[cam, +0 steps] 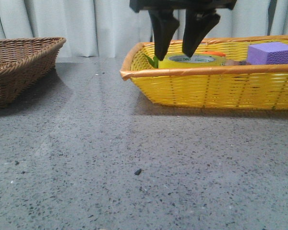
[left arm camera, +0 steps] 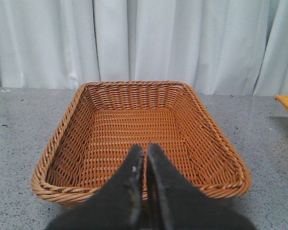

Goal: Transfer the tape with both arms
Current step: 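Lower the right gripper into the tape roll's hole and grasp it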

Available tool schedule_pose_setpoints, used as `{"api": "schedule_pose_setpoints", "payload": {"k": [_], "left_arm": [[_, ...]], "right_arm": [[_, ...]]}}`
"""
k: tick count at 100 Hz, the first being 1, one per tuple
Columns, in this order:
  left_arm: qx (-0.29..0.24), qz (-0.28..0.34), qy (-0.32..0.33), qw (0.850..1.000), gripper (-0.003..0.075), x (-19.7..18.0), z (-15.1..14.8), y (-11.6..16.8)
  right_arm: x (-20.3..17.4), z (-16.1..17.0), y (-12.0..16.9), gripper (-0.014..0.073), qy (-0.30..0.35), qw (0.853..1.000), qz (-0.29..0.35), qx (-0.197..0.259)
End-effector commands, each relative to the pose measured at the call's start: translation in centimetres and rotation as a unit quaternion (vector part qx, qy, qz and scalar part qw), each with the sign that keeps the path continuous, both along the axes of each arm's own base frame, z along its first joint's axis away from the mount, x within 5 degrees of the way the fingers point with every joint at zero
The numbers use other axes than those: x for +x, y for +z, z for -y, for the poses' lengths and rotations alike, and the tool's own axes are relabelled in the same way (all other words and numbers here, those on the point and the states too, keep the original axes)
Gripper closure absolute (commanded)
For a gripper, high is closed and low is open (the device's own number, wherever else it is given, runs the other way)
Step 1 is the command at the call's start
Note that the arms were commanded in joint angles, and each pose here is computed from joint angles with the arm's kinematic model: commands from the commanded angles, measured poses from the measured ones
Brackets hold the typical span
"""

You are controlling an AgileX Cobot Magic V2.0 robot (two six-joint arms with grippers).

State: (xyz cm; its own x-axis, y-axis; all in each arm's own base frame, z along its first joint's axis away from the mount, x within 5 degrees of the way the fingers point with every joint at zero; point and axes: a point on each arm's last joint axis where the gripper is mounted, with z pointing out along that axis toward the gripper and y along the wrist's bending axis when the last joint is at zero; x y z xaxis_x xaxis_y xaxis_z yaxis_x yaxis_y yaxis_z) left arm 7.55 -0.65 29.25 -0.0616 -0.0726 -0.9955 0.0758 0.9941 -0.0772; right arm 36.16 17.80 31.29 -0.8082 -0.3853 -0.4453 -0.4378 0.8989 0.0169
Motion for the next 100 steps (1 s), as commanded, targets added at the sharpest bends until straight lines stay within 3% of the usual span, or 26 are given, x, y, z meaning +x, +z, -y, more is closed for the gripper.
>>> {"api": "schedule_pose_setpoints", "payload": {"k": [1,46,72,100], "left_arm": [[-0.014,0.045,0.005,0.999,0.0741,0.1,-0.1,1.7],[-0.014,0.045,0.005,0.999,0.0741,0.1,-0.1,1.7],[-0.014,0.045,0.005,0.999,0.0741,0.1,-0.1,1.7],[-0.014,0.045,0.005,0.999,0.0741,0.1,-0.1,1.7]], "right_arm": [[0.1,0.2,2.2,0.0245,0.005,0.999,0.044,0.008],[1.2,-0.1,0.1,0.0248,0.006,0.999,0.028,-0.017],[1.3,-0.1,0.0,0.0510,0.006,0.999,0.029,-0.019],[1.2,0.0,0.0,0.0540,0.006,0.999,0.027,-0.020]]}}
